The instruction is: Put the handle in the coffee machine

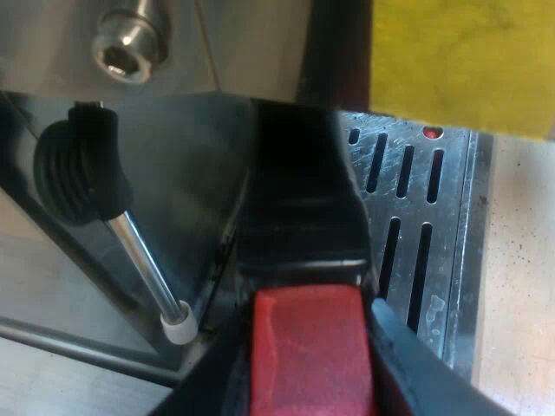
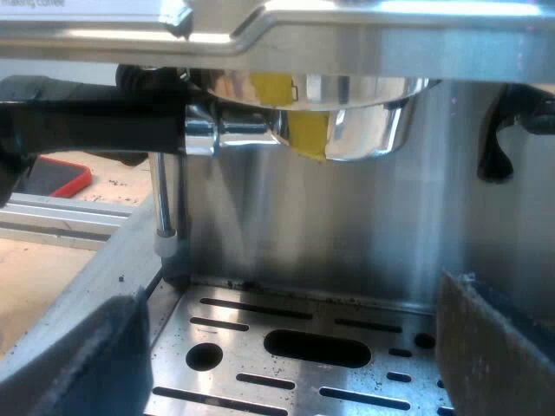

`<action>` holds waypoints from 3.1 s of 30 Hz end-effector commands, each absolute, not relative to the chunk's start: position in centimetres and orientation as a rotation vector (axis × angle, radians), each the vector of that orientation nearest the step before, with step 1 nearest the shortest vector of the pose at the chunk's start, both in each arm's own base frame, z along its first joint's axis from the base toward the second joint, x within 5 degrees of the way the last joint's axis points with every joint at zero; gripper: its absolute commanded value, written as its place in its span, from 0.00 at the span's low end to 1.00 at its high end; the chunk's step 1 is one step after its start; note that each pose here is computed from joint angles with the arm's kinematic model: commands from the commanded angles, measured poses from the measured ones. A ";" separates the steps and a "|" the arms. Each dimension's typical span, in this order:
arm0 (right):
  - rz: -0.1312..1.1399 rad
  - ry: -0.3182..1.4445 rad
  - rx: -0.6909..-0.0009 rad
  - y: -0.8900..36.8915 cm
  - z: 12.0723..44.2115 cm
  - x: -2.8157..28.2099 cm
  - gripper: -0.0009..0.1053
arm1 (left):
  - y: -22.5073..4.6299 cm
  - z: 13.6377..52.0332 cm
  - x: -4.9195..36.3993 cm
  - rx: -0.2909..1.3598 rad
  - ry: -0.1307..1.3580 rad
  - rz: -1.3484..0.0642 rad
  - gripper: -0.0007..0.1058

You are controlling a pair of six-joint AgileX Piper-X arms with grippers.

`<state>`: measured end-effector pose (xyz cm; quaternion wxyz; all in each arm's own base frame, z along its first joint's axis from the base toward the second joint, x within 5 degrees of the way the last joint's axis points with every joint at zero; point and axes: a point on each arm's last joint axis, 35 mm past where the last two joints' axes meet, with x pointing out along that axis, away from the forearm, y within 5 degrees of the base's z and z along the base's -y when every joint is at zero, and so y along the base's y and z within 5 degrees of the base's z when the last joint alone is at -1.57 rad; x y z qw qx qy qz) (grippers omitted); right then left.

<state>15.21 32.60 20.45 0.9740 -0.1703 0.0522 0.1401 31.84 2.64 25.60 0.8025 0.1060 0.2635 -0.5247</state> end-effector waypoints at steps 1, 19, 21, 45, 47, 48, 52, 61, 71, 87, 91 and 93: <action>0.275 0.098 -0.349 32.5 20.7 15.4 0.66 | 2.3 27.6 31.4 0.159 0.428 -1.196 0.01; 0.275 0.098 -0.349 32.5 20.7 15.4 0.66 | 4.7 27.7 31.0 0.112 0.402 -1.139 0.01; 0.275 0.098 -0.349 32.5 20.7 15.4 0.66 | 4.6 27.7 31.0 0.105 0.393 -1.146 0.01; 0.275 0.098 -0.349 32.5 20.7 15.4 0.66 | 4.2 28.8 29.3 0.121 0.330 -1.204 0.01; 0.260 0.102 -0.350 32.3 20.7 15.9 0.66 | 4.2 28.8 29.4 0.123 0.333 -1.203 0.01; 0.253 0.105 -0.352 32.2 20.6 16.2 0.66 | 4.2 28.8 29.4 0.123 0.333 -1.203 0.01; 0.274 0.126 -0.363 31.8 19.8 17.5 0.53 | 4.2 28.8 29.3 0.115 0.344 -1.203 0.01; 0.288 0.141 -0.371 32.0 17.0 19.1 0.43 | 4.0 28.6 28.9 0.118 0.361 -1.215 0.01; 0.238 0.015 -0.337 34.2 14.7 23.1 0.43 | 4.0 28.5 28.9 0.167 0.369 -1.211 0.01; 0.071 -0.068 -0.247 36.8 15.2 27.1 0.35 | 4.0 28.5 28.9 0.167 0.369 -1.211 0.01; 0.056 -0.107 -0.259 37.0 16.3 27.5 0.35 | 4.0 28.5 28.9 0.167 0.369 -1.211 0.01; 0.050 -0.130 -0.254 37.0 16.7 27.5 0.35 | 4.0 28.5 28.9 0.170 0.367 -1.211 0.01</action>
